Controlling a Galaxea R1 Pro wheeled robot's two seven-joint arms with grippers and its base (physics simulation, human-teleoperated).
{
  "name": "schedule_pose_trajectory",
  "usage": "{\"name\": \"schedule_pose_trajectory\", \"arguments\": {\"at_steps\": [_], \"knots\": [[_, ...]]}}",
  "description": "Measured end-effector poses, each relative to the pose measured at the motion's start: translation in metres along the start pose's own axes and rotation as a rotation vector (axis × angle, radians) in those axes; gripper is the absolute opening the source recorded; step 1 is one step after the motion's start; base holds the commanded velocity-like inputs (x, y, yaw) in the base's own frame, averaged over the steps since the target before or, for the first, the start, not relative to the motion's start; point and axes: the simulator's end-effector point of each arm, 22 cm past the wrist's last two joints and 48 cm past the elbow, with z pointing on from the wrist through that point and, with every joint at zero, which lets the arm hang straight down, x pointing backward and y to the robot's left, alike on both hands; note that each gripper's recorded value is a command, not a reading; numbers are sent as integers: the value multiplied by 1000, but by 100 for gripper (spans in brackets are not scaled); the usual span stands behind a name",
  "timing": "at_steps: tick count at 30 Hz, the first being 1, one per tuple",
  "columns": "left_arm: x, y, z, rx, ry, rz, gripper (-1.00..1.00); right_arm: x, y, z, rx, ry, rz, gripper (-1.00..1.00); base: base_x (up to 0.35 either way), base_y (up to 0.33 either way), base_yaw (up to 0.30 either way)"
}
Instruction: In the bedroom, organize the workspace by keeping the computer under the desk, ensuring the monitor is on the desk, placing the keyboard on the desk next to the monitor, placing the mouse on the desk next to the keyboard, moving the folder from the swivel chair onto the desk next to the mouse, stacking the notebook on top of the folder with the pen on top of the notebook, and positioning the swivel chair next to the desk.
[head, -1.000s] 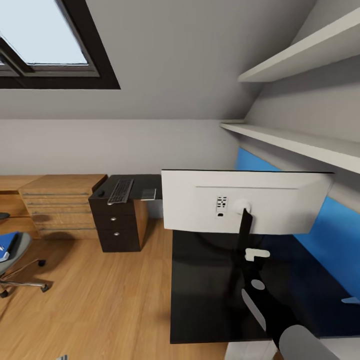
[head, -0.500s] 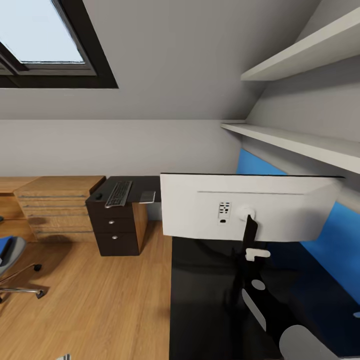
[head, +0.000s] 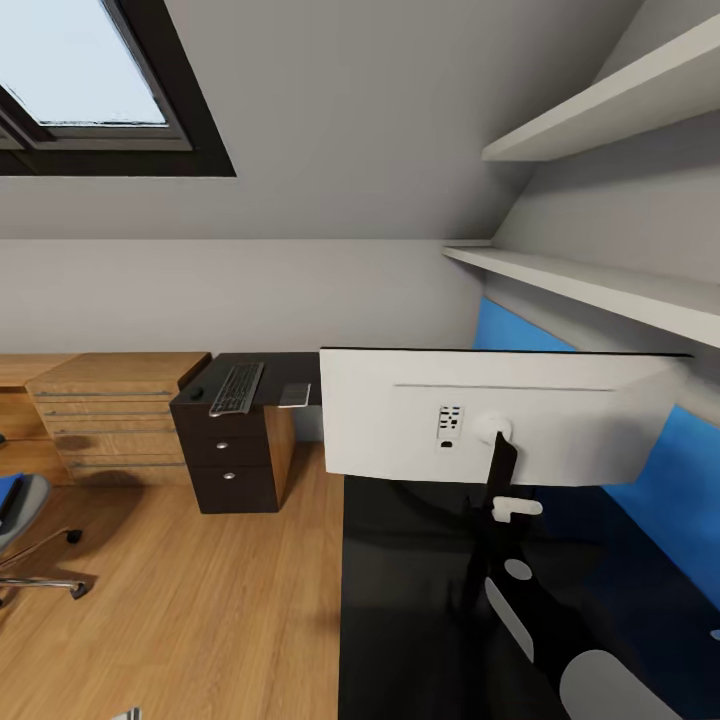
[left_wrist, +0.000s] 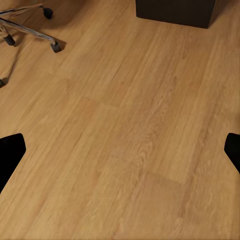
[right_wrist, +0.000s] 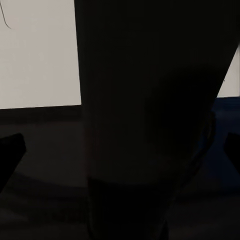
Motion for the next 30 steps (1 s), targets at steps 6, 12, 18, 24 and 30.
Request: {"name": "schedule_pose_trajectory", "arguments": {"at_steps": [6,12,18,24,30], "knots": [[0,0,0,0,0,0,100,1,-2,0,4,4,0,100,0,0,0],[0,0,0,0,0,0,100,2,-9,0,37,8,-2,-100,0,0,0],[0,0,0,0,0,0,100,1,-15,0,62,3,1,-100,0,0,0],[0,0,0,0,-1,-3,100,0,-14,0,61,3,-2,-100,0,0,0],[-1,1,0,-1,-2,-6,100,0,-14,0,61,2,-3,-100,0,0,0]]}}
